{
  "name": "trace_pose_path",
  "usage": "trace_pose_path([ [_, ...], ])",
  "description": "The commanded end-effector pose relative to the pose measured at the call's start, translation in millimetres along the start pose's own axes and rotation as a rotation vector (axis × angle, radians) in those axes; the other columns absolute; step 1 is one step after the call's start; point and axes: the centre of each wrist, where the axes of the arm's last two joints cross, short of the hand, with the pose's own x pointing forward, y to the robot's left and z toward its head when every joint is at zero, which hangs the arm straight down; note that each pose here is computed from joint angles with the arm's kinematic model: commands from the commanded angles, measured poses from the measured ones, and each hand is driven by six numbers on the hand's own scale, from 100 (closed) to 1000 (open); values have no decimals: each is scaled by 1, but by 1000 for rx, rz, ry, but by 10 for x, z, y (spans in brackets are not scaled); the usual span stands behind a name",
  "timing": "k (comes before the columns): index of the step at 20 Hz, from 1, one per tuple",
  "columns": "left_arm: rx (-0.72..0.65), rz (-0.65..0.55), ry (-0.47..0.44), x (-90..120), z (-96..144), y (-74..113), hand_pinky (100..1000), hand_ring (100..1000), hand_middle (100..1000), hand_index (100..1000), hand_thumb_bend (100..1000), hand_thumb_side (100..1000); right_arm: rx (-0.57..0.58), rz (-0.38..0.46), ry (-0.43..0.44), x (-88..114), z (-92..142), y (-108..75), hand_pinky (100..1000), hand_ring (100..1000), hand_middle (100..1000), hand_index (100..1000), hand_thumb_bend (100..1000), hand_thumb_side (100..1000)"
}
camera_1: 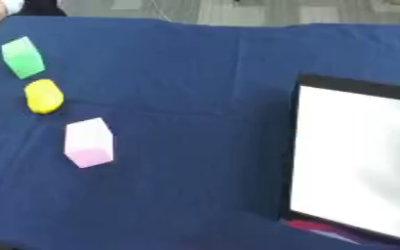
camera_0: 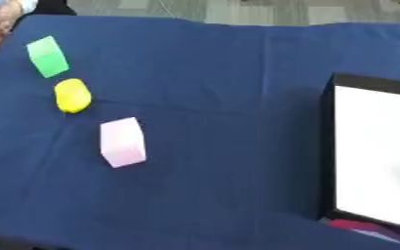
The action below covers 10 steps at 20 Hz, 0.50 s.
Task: Pick up the objects with one hand, pass them to the other hand, and then place them into the box on the other side of the table.
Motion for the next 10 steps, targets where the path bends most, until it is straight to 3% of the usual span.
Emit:
trace_pose_path([
  [1, -29, -156, 48, 58, -11, 315, 841, 771, 719, 847, 759, 366, 30, 40, -41, 84, -55, -14, 865, 911, 732, 981, 100, 348],
  [10, -113, -332, 160, 79, -204, 330, 850, 800, 736, 824, 896, 255, 51, 52, -57, 69, -55, 33, 864, 907, 728, 978, 100, 347],
])
